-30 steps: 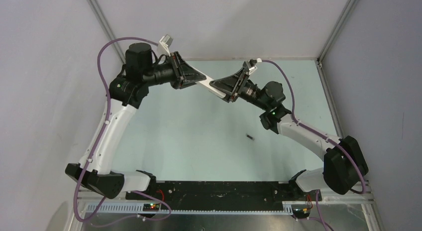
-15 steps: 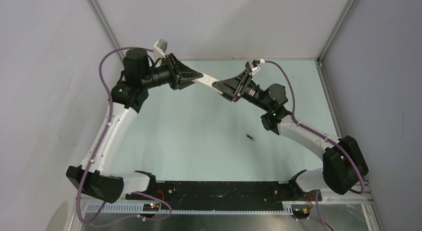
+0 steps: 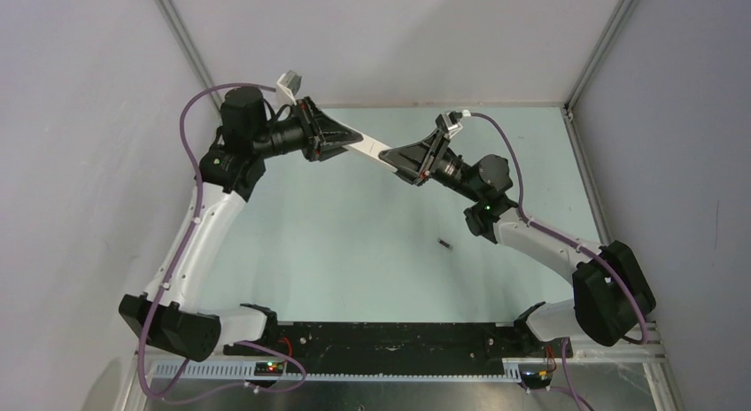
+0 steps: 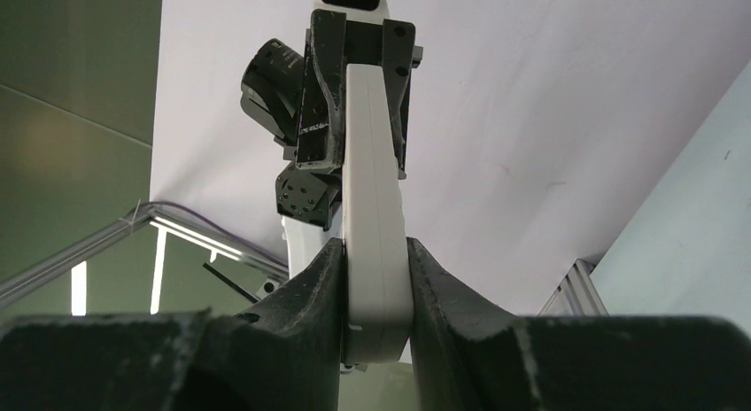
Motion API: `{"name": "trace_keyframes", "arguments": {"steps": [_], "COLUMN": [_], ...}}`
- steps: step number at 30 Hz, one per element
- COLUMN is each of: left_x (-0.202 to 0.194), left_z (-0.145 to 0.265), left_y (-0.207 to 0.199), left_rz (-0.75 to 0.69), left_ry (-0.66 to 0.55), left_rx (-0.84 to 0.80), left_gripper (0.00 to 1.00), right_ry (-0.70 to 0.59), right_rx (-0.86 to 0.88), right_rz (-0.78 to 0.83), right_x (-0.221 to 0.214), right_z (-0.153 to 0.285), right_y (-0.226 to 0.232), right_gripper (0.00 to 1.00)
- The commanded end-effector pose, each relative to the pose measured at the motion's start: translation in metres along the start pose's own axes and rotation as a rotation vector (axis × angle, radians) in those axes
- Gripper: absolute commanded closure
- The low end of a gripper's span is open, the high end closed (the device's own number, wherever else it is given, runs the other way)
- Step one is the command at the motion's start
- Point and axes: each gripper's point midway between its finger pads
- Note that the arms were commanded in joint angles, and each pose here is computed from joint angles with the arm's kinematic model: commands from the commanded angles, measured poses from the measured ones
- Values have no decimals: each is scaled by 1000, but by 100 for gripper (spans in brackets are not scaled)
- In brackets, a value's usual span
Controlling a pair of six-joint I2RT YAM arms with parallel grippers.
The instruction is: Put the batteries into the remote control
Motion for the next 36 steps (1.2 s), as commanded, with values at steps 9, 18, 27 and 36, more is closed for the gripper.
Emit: {"name": "trace_keyframes", "arguments": {"steps": [9, 18, 27, 36], "left_x": [-9, -2, -10, -13], "left_z": [44, 34, 30, 27], "left_y": [-72, -51, -33, -26], "left_rz": [-313, -239, -174, -157], "left_ry": [-61, -61, -47, -35], "left_rx": [-217, -175, -148, -137], "left_gripper": [100, 100, 100, 100], "right_ry": [58, 39, 16, 13], "right_rx": [-131, -121, -11, 46], "right_rz": [76, 120, 105, 114], "right_x": [-9, 2, 10, 11], "right_z": [18, 17, -4, -20], "right_y": [-26, -14, 9, 20], "right_gripper": [95, 78, 43, 25]}}
Point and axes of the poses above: each gripper's point midway between its finger pads, its own z axis back along the fingers, its own y axis along the line the jaws close on, x = y × z, and after that the axes turned 11 degrees about z, right-handed
